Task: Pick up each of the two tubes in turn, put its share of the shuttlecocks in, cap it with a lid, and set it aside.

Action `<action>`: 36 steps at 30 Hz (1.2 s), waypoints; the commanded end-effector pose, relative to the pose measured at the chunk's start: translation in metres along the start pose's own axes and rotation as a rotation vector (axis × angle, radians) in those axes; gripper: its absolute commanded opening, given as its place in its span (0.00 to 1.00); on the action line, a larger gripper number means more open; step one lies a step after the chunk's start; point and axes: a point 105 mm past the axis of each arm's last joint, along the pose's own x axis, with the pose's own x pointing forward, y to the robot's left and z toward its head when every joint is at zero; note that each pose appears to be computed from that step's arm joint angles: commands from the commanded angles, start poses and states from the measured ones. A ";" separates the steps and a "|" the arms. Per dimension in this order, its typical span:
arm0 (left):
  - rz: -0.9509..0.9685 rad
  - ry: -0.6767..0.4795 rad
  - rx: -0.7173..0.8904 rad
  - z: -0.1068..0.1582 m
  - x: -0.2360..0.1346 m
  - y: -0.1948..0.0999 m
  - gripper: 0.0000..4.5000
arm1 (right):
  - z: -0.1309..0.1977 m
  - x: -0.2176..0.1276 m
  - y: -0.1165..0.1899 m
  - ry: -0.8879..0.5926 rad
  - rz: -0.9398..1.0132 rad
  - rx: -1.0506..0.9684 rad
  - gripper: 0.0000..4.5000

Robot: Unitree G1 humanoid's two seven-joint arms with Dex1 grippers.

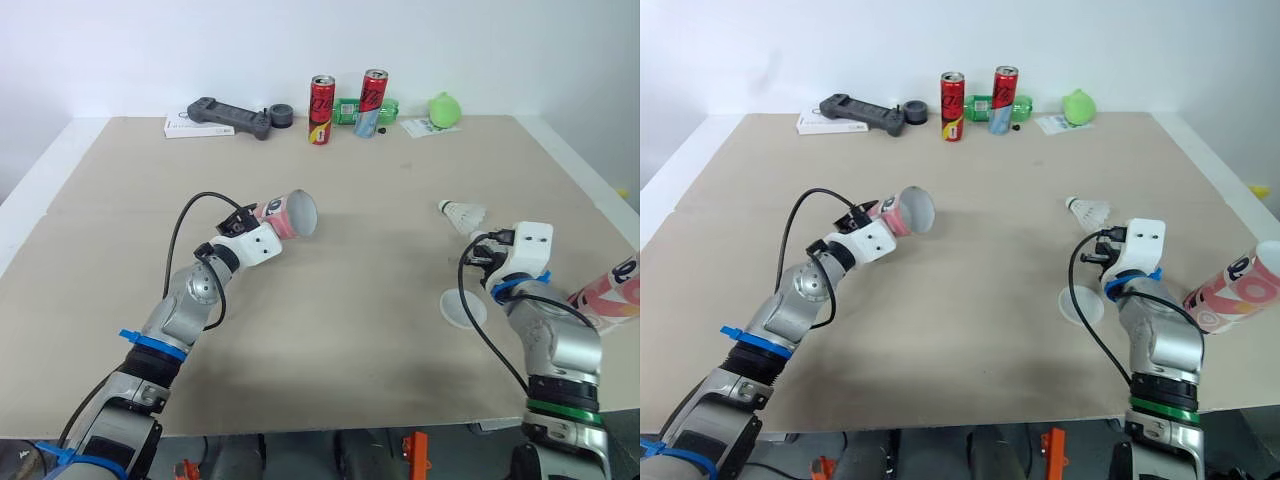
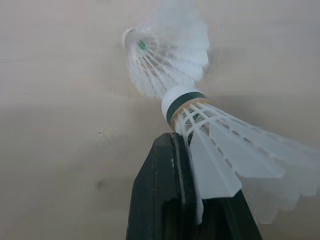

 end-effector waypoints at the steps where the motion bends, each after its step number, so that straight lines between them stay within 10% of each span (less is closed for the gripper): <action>1: 0.014 -0.055 0.056 0.015 0.006 0.009 0.66 | 0.055 -0.018 0.061 -0.187 0.331 -0.097 0.03; 7: -0.013 -0.089 0.045 0.026 0.014 0.000 0.66 | 0.060 -0.031 0.166 -0.169 0.748 -0.280 0.03; 17: 0.000 -0.098 0.044 0.030 0.014 0.001 0.66 | 0.049 -0.010 0.226 -0.158 0.876 -0.386 0.03; 28: 0.019 -0.071 0.035 0.023 0.008 0.002 0.66 | 0.090 -0.031 0.213 -0.260 0.953 -0.237 0.98; 36: 0.019 -0.065 0.022 0.021 0.009 0.001 0.66 | 0.082 -0.020 0.141 -0.159 0.735 -0.229 0.98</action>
